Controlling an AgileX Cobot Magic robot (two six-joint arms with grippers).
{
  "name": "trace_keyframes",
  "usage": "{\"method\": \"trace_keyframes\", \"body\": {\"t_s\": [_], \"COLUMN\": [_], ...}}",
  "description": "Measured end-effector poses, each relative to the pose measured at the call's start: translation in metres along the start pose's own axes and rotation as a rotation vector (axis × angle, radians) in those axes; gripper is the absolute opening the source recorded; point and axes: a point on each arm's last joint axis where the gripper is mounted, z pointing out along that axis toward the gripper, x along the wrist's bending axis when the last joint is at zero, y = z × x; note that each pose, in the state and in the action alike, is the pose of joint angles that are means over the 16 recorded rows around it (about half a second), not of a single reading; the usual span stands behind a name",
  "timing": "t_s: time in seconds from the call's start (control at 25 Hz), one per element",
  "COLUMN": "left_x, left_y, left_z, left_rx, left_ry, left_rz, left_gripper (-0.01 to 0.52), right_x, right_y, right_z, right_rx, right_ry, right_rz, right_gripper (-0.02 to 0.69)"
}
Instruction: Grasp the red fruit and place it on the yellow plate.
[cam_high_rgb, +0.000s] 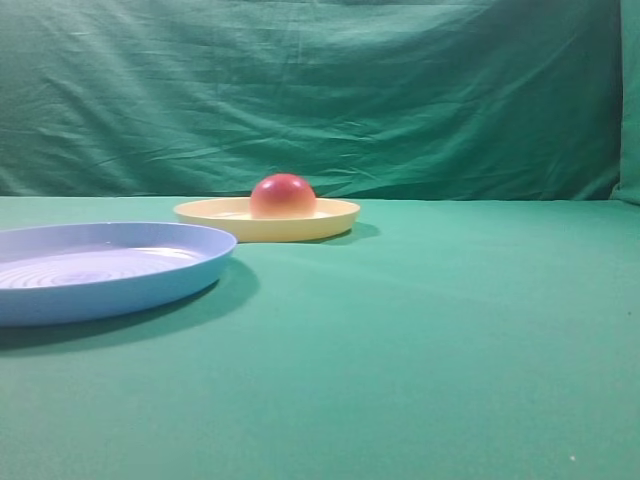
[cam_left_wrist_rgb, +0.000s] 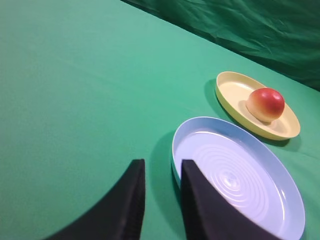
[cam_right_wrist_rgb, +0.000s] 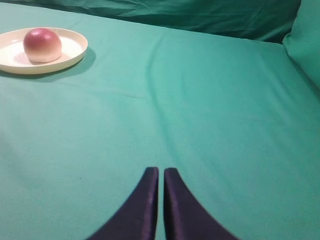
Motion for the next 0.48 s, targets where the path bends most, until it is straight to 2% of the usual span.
{"method": "trace_keyframes", "body": {"t_s": [0.48], "left_x": [0.0000], "left_y": [0.0000], "left_z": [0.0000], "left_rx": [0.000], "left_ry": [0.000], "left_rz": [0.000], "left_gripper": [0.157], "right_x": [0.0000], "right_y": [0.0000], "right_z": [0.0000], "right_rx": [0.000], "right_ry": [0.000], "right_rz": [0.000], "right_gripper": [0.000]}}
